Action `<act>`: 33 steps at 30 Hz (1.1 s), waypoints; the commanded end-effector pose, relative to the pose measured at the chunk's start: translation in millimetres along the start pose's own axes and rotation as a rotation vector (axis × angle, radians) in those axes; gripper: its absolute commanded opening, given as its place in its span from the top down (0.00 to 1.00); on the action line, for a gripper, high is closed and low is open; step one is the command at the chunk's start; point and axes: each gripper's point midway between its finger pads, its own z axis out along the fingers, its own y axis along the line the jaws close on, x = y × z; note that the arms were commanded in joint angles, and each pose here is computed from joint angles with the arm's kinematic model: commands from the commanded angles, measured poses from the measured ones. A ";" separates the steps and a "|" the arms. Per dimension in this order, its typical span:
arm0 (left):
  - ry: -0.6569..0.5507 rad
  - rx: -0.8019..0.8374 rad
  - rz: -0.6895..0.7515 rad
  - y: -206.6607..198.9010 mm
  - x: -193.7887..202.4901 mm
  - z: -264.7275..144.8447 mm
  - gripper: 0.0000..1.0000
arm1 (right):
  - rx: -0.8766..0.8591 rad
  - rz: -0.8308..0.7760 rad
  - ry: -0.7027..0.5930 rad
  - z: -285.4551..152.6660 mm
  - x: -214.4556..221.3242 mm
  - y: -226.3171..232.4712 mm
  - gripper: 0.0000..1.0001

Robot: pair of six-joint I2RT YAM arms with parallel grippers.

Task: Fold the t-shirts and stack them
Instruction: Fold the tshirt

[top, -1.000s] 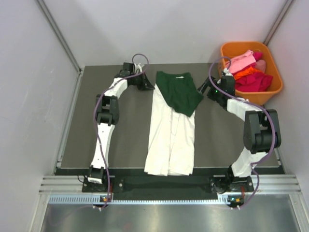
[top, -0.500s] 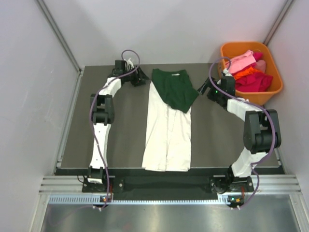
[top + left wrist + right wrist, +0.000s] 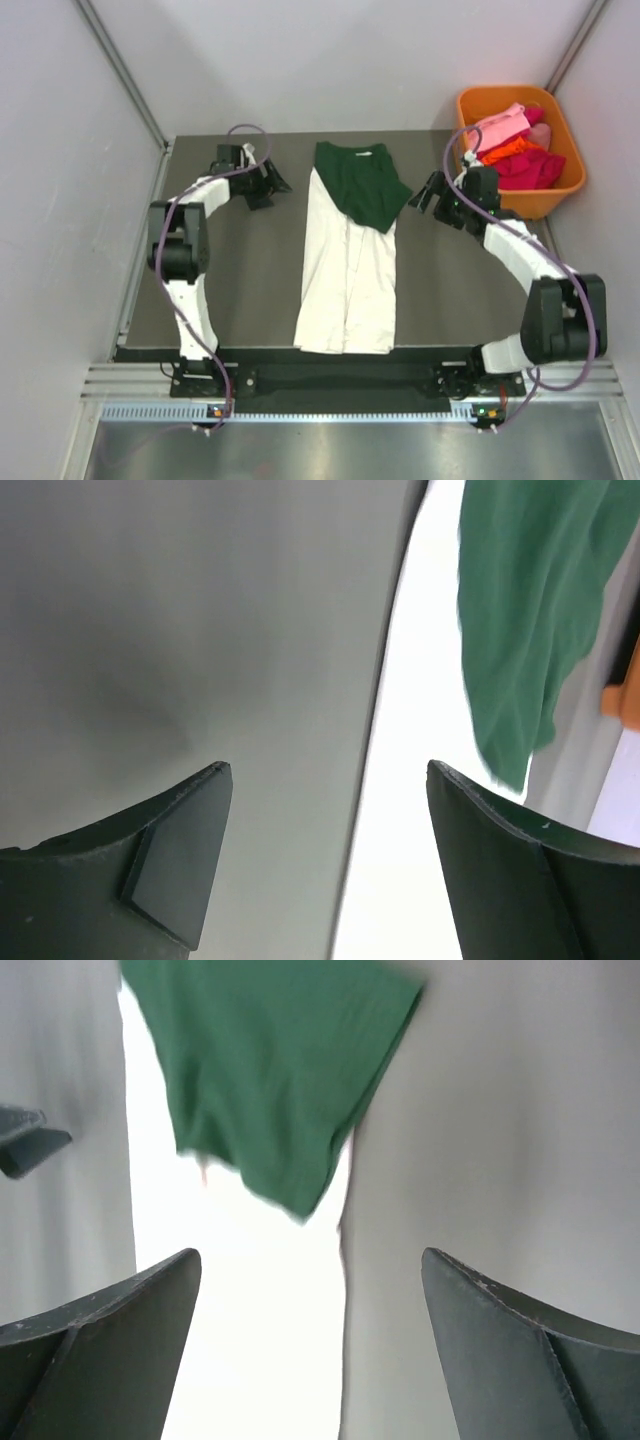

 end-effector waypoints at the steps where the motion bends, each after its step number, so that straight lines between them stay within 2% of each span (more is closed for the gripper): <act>1: -0.071 -0.040 -0.004 -16.3 14.4 -55.4 0.17 | -0.017 -0.056 0.142 -31.0 56.7 3.0 0.08; 2: -0.081 -0.057 -0.006 -15.1 24.2 -63.1 0.17 | -0.035 -0.070 0.128 -43.4 59.8 9.1 0.09; 3: -0.135 -0.022 0.046 -38.9 27.1 -81.9 0.17 | -0.046 -0.085 0.151 -48.9 73.2 13.3 0.09; 4: -0.096 -0.069 0.028 -22.4 58.2 -83.9 0.16 | -0.029 -0.084 0.201 -55.0 96.2 6.0 0.10; 5: -0.122 -0.117 0.040 -18.3 65.2 -90.3 0.15 | -0.043 -0.099 0.193 -65.4 100.9 10.6 0.10; 6: -0.140 -0.113 0.082 -31.5 77.3 -106.1 0.10 | -0.045 -0.119 0.215 -69.8 115.7 14.4 0.11; 7: -0.127 -0.158 0.083 -19.7 96.5 -109.9 0.01 | -0.027 -0.119 0.259 -74.8 136.7 7.2 0.11; 9: -0.149 -0.163 0.112 -23.7 112.2 -127.6 0.01 | -0.062 -0.133 0.282 -86.5 157.6 17.3 0.12; 10: -0.116 -0.181 0.096 -10.4 132.5 -129.3 0.01 | -0.051 -0.127 0.315 -90.3 173.9 11.8 0.12; 14: -0.073 -0.124 0.015 -5.9 170.0 -146.9 0.01 | -0.081 -0.088 0.341 -110.5 207.4 16.9 0.15; 18: -0.075 0.028 0.009 -17.9 203.0 -164.9 0.01 | -0.123 -0.082 0.367 -126.6 232.6 26.0 0.24; 19: -0.059 0.064 0.012 -21.6 211.4 -168.3 0.03 | -0.127 -0.080 0.379 -128.4 238.4 25.8 0.30; 22: -0.026 0.034 0.026 -10.3 235.1 -178.6 0.09 | -0.140 -0.080 0.437 -135.2 257.6 31.5 0.37; 24: 0.014 0.009 0.029 -3.6 252.2 -184.5 0.13 | -0.127 -0.096 0.476 -138.3 272.1 33.4 0.37; 25: 0.027 0.022 0.031 -6.6 259.1 -184.0 0.15 | -0.118 -0.103 0.488 -139.3 277.4 32.5 0.41; 27: 0.068 0.024 0.031 -14.6 278.1 -182.5 0.23 | -0.088 -0.113 0.521 -140.8 290.8 30.9 0.41; 30: 0.115 -0.052 0.039 -5.6 298.6 -178.0 0.23 | -0.055 -0.127 0.564 -144.4 307.7 28.5 0.41; 33: 0.148 -0.083 0.033 1.6 310.8 -177.1 0.23 | -0.045 -0.122 0.560 -146.7 314.5 29.7 0.44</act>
